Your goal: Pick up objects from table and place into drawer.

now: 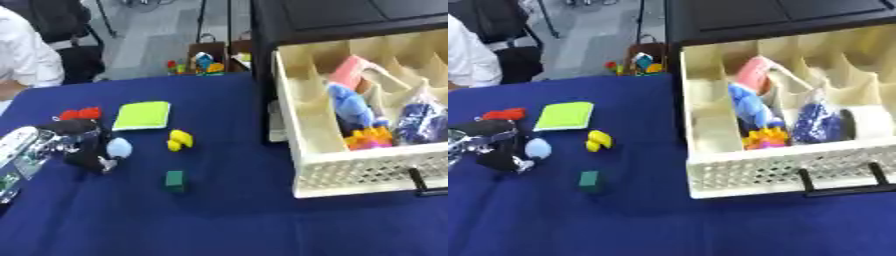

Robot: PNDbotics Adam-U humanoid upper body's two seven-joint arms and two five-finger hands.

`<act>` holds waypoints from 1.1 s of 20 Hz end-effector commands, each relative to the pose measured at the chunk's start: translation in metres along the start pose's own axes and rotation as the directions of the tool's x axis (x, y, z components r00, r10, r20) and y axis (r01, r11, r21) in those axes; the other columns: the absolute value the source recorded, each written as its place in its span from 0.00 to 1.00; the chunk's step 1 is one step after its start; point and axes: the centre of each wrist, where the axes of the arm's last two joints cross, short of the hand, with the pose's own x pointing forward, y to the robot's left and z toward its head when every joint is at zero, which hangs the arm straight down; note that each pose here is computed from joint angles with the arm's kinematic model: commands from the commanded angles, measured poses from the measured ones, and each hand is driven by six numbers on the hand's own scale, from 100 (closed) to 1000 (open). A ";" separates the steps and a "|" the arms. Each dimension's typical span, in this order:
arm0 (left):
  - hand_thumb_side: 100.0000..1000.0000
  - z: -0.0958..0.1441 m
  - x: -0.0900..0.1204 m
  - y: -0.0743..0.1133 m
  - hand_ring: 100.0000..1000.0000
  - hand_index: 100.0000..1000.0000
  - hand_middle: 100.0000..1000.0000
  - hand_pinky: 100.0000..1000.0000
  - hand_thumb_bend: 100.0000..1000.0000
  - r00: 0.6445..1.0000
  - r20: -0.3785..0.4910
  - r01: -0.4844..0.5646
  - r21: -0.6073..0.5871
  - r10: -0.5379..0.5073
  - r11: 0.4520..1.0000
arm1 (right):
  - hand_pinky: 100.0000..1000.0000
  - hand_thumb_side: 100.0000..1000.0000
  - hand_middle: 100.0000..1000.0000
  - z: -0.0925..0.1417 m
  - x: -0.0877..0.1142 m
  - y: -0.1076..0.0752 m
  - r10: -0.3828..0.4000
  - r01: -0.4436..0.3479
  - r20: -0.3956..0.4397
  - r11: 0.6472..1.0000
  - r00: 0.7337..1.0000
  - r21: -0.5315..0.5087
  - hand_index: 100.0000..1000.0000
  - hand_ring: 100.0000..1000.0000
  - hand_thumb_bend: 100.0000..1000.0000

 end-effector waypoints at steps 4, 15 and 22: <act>0.64 0.008 -0.005 0.018 0.45 0.67 0.46 0.37 0.12 1.000 -0.011 -0.001 0.061 0.002 0.998 | 0.62 1.00 0.60 -0.006 0.001 -0.001 -0.019 0.020 0.025 0.999 1.000 -0.026 0.77 0.65 0.00; 0.59 0.007 -0.002 0.018 0.43 0.67 0.47 0.35 0.13 1.000 -0.002 -0.004 0.059 0.004 0.998 | 0.62 1.00 0.61 -0.006 0.001 -0.001 -0.018 0.019 0.022 0.999 1.000 -0.039 0.77 0.65 0.00; 0.57 0.005 -0.004 0.022 0.47 0.81 0.50 0.43 0.25 0.997 -0.076 0.010 0.048 -0.006 0.999 | 0.62 1.00 0.60 -0.005 0.001 0.000 -0.022 0.022 0.021 0.999 1.000 -0.032 0.77 0.65 0.00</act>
